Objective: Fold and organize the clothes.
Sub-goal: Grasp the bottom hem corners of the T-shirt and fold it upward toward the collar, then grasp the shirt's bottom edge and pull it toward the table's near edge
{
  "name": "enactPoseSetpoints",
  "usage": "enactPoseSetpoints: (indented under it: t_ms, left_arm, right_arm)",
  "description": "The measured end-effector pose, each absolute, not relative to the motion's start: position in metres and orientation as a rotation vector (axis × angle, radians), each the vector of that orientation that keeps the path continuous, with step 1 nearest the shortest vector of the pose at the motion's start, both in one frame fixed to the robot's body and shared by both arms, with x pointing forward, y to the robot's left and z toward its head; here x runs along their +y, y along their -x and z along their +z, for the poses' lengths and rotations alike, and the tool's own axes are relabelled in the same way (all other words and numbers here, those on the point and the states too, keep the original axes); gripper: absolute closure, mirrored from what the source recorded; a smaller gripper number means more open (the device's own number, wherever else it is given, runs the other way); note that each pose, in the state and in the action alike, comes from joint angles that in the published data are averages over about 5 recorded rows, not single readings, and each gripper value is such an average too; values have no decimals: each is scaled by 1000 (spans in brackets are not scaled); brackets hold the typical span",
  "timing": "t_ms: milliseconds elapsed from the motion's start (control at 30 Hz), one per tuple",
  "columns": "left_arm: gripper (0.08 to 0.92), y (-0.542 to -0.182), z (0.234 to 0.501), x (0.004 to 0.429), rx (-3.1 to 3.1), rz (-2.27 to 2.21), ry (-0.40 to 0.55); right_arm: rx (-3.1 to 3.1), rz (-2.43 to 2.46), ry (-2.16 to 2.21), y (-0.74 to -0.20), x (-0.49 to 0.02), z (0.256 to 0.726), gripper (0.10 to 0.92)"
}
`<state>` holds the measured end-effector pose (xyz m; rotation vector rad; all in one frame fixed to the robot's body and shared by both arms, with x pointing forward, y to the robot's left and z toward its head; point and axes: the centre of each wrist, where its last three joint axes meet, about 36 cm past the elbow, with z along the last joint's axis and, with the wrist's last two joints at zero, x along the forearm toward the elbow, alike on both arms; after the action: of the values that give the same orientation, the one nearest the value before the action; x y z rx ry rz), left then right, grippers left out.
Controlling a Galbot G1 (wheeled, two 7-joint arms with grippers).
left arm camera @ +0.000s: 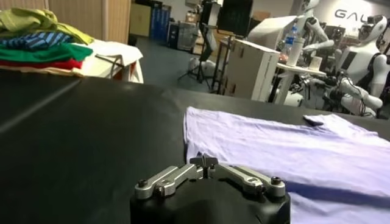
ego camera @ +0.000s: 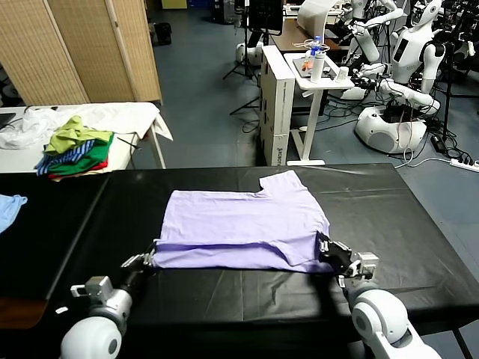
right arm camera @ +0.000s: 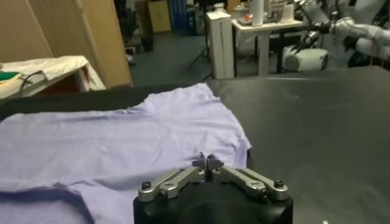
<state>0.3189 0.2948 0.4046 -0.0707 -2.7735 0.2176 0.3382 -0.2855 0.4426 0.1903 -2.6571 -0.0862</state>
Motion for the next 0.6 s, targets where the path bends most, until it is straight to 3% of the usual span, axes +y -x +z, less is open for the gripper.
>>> enactPoseSetpoints:
  t_ms: [167,267,367,600]
  left_arm:
    - [246,-310,407,295,-2763,194,65]
    - [125,-303,406,294,-2748,178,69]
    - [97,-298,403,293,-2736,167,71]
    - [93,-297,399,292,-2723,172,77]
  right_arm:
    - [-2641,-65,-186,-315,-295,447,117]
    - [-2626,-57,-168,-306,-302,445,117]
    - [-2617,-53,-159,-302,-304,444,134]
    - [-2598,-42,-154,-300,-303,436,277]
